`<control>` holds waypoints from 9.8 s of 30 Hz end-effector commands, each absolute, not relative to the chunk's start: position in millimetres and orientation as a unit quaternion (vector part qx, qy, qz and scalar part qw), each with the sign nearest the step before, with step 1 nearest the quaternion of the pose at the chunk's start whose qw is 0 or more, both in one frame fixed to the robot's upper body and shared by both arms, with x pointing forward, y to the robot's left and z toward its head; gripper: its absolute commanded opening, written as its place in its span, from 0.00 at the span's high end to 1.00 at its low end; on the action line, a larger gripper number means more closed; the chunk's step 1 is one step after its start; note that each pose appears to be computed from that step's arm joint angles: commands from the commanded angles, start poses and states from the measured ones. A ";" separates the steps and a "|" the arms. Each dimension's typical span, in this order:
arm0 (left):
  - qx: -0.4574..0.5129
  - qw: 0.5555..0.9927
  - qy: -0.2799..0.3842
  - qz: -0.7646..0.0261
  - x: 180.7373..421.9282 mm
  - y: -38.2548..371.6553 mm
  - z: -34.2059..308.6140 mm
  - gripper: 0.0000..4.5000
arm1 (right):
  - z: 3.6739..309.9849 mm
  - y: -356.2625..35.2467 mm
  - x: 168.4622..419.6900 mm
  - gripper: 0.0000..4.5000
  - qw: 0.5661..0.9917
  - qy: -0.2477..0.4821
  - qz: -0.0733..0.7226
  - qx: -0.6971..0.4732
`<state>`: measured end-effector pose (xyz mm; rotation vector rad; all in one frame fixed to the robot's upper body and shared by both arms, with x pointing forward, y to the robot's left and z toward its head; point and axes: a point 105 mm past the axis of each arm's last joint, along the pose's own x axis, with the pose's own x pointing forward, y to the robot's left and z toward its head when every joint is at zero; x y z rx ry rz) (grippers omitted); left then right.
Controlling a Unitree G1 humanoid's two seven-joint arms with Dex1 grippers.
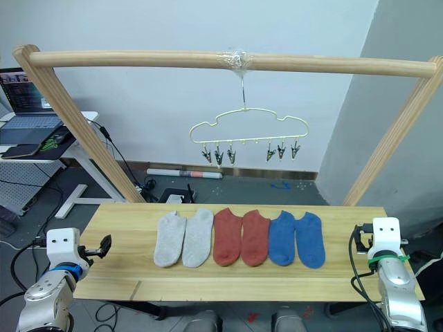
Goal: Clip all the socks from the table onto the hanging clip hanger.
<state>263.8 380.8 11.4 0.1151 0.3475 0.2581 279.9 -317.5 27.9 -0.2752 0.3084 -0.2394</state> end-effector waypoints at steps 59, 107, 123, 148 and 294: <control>-0.007 0.991 -0.136 0.006 414.3 124.7 167.5 0.57 | 207.6 -95.8 313.9 0.00 0.874 -0.072 0.459 -0.141; 0.042 0.984 -0.172 0.007 417.6 128.5 188.8 0.57 | 215.3 -103.3 321.1 0.00 0.889 -0.072 0.435 -0.124; 0.044 0.984 -0.175 0.001 415.4 128.0 191.1 0.80 | 215.4 -104.0 324.1 0.00 0.892 -0.072 0.430 -0.121; -0.064 0.994 -0.016 -0.092 411.7 164.3 165.7 0.97 | 57.1 -160.9 352.2 0.00 0.938 0.156 0.254 -0.176; 0.064 0.978 -0.129 -0.153 350.1 106.4 161.3 0.47 | 203.9 -81.0 301.0 0.00 0.883 -0.050 0.450 -0.122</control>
